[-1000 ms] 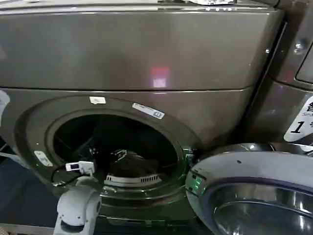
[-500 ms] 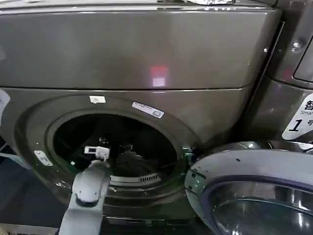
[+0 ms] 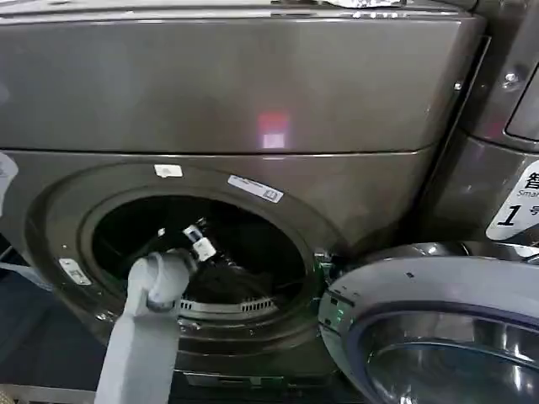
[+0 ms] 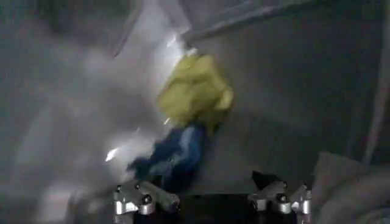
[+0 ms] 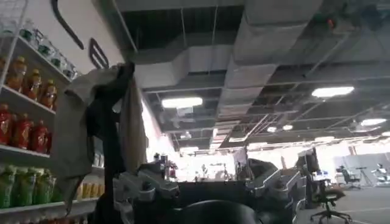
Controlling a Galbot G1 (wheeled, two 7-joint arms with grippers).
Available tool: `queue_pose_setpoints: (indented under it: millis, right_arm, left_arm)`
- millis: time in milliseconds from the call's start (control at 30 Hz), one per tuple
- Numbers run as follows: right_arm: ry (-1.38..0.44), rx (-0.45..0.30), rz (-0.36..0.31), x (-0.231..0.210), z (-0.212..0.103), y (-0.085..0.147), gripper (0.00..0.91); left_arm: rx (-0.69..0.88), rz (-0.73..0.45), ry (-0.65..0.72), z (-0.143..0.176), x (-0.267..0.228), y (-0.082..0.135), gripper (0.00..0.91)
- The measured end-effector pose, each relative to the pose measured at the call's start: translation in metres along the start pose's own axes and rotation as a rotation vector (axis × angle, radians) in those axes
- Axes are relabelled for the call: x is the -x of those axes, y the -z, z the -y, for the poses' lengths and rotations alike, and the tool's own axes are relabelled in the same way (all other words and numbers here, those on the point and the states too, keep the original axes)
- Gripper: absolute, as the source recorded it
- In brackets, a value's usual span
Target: Grasp the clothes from the dryer.
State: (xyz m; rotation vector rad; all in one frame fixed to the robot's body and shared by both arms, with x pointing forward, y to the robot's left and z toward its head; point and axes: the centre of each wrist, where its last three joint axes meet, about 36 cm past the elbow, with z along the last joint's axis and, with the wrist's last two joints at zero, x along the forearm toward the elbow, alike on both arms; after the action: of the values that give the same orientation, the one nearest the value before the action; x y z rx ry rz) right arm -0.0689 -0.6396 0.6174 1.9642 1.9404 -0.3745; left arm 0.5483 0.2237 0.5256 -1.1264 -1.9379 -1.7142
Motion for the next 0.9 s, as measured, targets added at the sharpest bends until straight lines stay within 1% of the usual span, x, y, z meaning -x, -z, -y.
queue_pose_setpoints:
  millis: [133,400,900]
  right_arm:
    - [-0.004,0.001,0.001,0.0,0.002,0.0,0.907]
    - [0.0,0.002,-0.008,-0.003,0.001,-0.006,0.907]
    - [0.004,0.003,-0.009,-0.002,-0.001,-0.008,0.907]
  left_arm:
    - [0.028,-0.003,-0.055,0.001,0.008,-0.002,0.907]
    - [0.037,-0.01,-0.138,0.003,0.024,-0.008,0.907]
    - [-0.005,-0.034,-0.268,0.016,0.059,-0.033,0.907]
